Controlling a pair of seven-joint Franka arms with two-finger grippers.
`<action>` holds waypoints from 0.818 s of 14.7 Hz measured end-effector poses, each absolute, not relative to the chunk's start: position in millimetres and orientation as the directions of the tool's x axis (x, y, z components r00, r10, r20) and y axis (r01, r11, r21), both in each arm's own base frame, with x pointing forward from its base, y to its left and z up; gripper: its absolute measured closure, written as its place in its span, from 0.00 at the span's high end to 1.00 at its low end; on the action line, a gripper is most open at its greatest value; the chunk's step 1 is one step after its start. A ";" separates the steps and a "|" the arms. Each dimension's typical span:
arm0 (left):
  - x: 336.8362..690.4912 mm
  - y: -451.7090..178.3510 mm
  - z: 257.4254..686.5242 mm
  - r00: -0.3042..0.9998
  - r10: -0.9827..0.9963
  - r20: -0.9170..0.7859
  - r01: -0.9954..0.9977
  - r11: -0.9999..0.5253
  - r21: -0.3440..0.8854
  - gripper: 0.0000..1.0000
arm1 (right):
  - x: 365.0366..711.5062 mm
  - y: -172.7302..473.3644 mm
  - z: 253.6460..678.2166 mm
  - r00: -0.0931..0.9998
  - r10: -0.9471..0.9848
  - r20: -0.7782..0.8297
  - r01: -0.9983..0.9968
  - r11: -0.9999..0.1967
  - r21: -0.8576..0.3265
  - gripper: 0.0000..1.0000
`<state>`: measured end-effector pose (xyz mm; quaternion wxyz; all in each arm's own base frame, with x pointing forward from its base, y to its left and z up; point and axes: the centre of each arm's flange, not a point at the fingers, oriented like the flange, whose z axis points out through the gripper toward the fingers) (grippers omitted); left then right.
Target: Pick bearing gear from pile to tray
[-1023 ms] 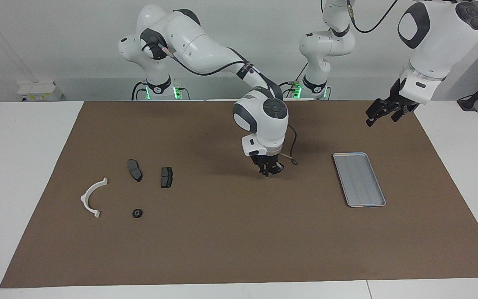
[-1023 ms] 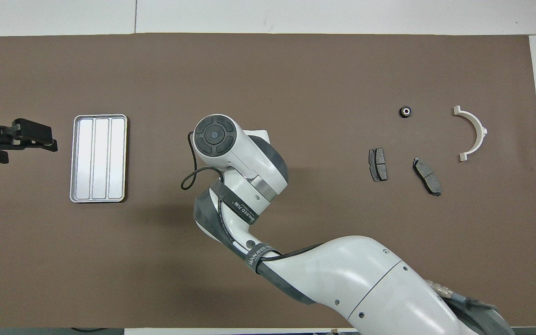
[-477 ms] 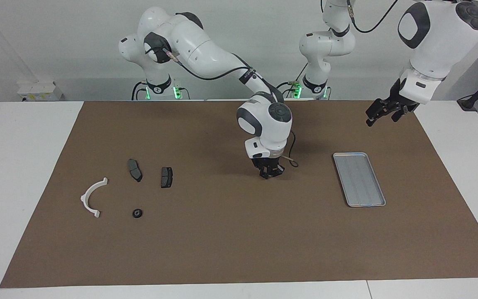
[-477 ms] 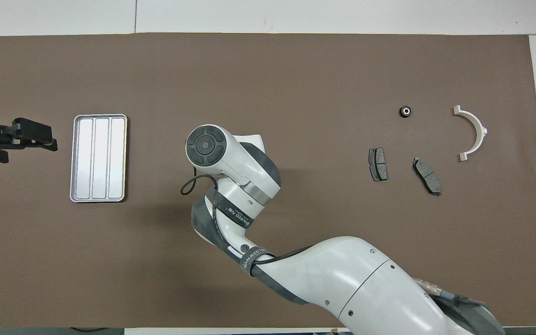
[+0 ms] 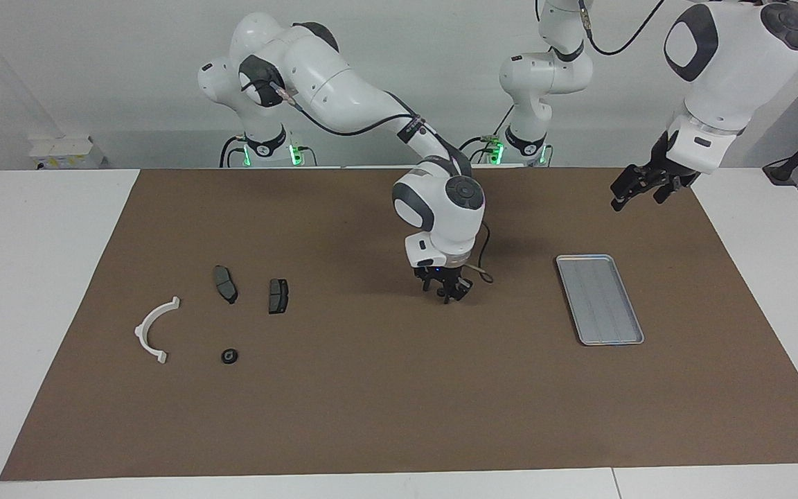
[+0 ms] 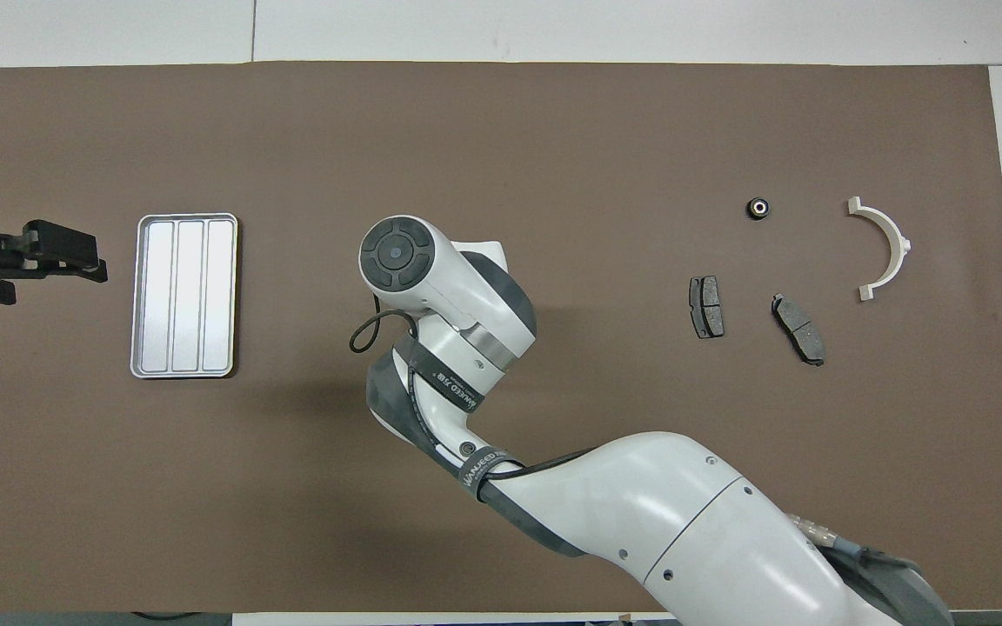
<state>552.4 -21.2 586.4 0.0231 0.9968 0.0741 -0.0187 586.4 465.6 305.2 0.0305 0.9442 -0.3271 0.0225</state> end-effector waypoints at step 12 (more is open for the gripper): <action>551.7 -43.1 582.3 0.986 0.159 -0.049 0.161 -0.986 0.040 1.00 | 681.8 166.4 521.3 0.991 -0.132 -0.003 -0.132 -0.991 0.037 1.00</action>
